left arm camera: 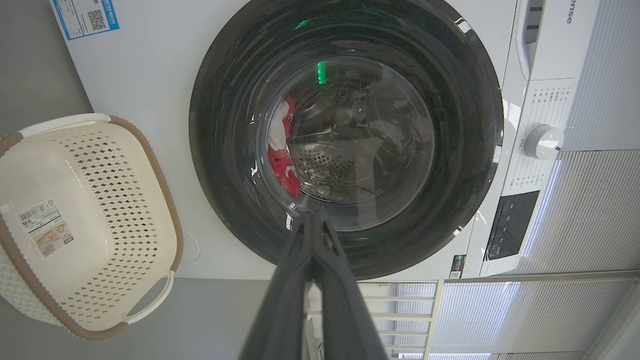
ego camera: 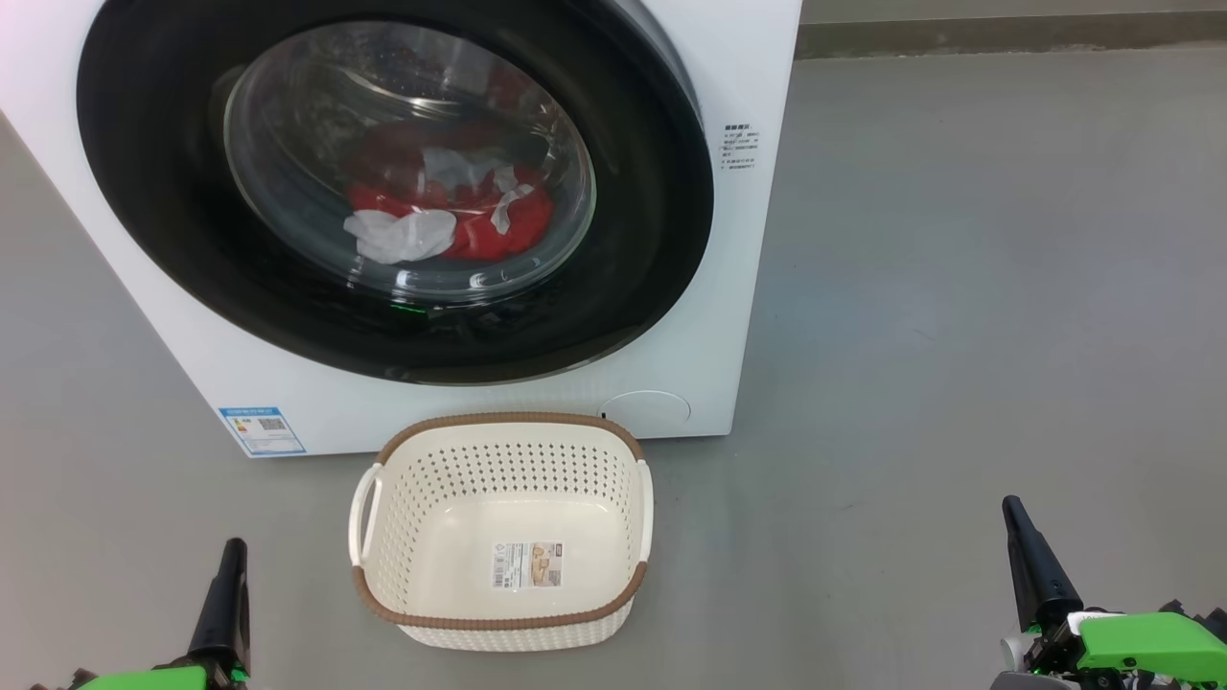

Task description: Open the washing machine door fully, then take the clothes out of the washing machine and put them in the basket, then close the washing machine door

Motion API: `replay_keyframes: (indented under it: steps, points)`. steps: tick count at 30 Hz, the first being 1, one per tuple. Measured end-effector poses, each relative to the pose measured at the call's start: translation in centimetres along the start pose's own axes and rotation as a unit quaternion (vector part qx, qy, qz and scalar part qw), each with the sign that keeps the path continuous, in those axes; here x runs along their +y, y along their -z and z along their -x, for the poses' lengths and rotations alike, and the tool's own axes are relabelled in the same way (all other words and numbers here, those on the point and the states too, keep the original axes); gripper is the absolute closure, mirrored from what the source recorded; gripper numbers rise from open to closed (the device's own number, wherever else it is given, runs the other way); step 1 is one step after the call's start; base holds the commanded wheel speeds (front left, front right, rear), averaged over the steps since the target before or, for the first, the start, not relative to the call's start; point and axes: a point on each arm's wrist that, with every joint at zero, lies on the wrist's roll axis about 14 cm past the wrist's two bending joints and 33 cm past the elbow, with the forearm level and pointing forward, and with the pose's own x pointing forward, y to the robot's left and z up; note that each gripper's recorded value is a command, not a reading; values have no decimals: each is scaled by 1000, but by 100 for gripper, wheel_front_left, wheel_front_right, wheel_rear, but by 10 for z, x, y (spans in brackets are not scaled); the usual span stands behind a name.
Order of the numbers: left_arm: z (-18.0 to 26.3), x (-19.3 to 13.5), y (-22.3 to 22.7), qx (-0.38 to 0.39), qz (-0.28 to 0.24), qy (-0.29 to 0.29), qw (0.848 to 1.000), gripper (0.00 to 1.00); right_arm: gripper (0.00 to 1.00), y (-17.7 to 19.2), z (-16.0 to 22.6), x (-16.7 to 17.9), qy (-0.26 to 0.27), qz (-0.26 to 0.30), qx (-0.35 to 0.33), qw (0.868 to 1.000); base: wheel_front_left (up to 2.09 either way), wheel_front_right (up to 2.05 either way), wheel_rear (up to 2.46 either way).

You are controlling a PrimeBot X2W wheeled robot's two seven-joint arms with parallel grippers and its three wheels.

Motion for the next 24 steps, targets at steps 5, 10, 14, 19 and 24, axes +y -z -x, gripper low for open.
replay_keyframes:
  steps: [5,10,14,19,24]
  points:
    - [0,0,0,0,0,0,1000,100,100,0,0,0,0,0,0,1000,0,0,0]
    - [1,4,1,0,2,-6,1000,0,0,0,1,-4,6,-1,-1,1000,0,0,0]
    - [13,33,8,2,15,-48,999,0,0,2,12,-32,47,-9,-3,999,0,0,0]
    - [22,49,13,3,22,-72,997,0,0,2,21,-47,70,-11,-4,998,0,0,0]
    - [21,47,14,3,20,-68,997,0,0,3,20,-45,67,-10,-6,998,0,0,0]
